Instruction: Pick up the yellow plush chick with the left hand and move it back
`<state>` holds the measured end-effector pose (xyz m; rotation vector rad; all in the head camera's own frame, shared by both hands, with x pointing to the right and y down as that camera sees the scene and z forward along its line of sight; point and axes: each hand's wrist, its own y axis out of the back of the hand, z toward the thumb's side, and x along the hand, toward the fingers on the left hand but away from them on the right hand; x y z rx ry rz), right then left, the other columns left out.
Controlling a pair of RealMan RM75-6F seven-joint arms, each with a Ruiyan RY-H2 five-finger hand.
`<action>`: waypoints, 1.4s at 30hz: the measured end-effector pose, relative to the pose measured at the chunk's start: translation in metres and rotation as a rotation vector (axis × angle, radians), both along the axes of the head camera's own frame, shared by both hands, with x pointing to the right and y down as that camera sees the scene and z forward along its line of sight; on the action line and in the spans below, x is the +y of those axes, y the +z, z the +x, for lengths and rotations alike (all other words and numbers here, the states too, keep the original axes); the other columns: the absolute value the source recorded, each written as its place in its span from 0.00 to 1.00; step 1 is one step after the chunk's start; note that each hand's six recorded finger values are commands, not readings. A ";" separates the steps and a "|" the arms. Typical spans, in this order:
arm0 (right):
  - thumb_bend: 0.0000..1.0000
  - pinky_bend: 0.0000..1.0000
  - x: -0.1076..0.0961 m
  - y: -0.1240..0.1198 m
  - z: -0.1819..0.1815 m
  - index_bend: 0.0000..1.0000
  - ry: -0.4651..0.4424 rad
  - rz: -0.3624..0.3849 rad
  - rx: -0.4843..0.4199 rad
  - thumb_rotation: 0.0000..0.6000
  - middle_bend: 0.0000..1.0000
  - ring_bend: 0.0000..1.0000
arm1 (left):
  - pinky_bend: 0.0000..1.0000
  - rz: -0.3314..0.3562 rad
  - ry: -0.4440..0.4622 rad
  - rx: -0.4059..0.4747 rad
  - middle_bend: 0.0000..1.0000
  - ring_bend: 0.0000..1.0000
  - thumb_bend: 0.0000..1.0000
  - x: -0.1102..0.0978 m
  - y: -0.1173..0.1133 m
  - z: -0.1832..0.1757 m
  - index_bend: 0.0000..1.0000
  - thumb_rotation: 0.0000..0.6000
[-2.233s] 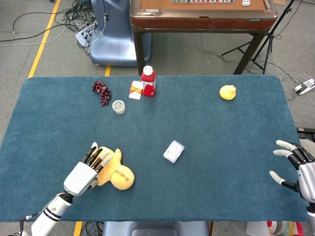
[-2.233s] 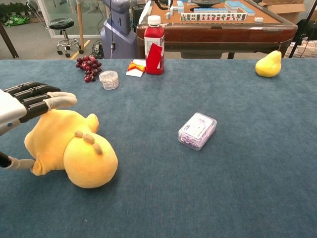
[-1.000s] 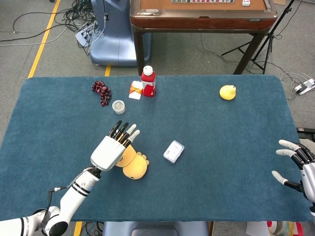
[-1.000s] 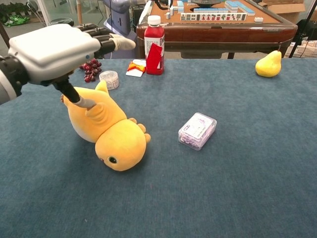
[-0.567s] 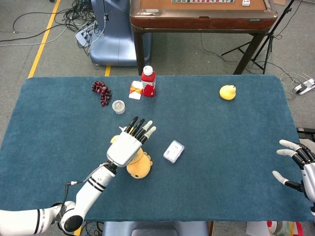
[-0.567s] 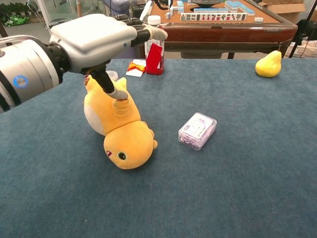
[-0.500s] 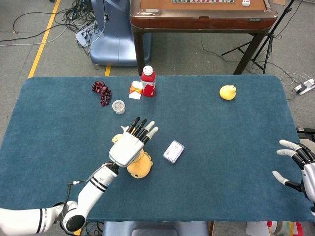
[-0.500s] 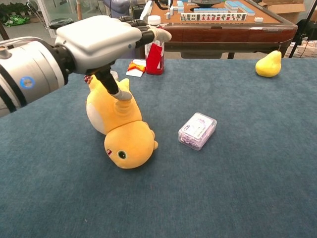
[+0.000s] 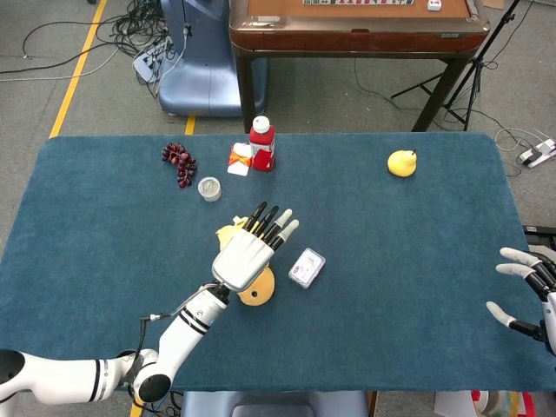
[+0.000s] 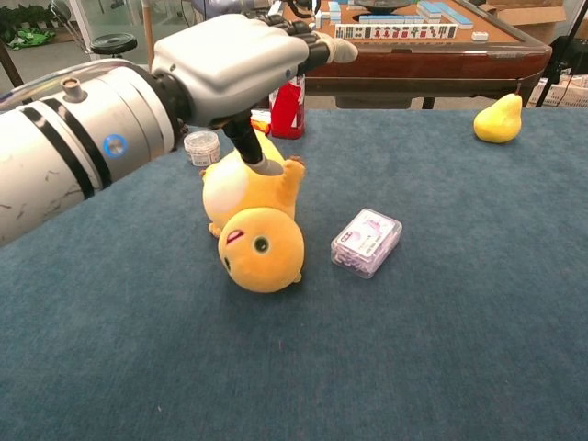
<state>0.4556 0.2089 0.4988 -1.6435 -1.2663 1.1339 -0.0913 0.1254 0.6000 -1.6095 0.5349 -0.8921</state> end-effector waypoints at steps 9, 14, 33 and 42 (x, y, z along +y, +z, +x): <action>0.00 0.45 0.001 -0.005 0.005 0.38 0.013 0.008 -0.008 1.00 0.28 0.21 | 0.02 0.015 -0.026 -0.040 0.00 0.00 0.00 0.003 -0.008 -0.020 0.00 1.00; 0.00 0.45 0.001 -0.005 0.005 0.38 0.013 0.009 -0.007 1.00 0.28 0.21 | 0.02 -0.016 -0.027 -0.060 0.00 0.00 0.00 0.014 -0.008 -0.040 0.00 1.00; 0.00 0.45 0.003 -0.010 0.011 0.38 0.044 0.014 -0.011 1.00 0.28 0.21 | 0.02 -0.237 -0.008 -0.005 0.00 0.00 0.00 0.070 0.012 -0.041 0.00 1.00; 0.00 0.45 0.004 -0.018 0.020 0.38 0.073 0.032 -0.028 1.00 0.28 0.21 | 0.02 -0.272 0.002 0.026 0.00 0.00 0.00 0.076 0.020 -0.013 0.00 1.00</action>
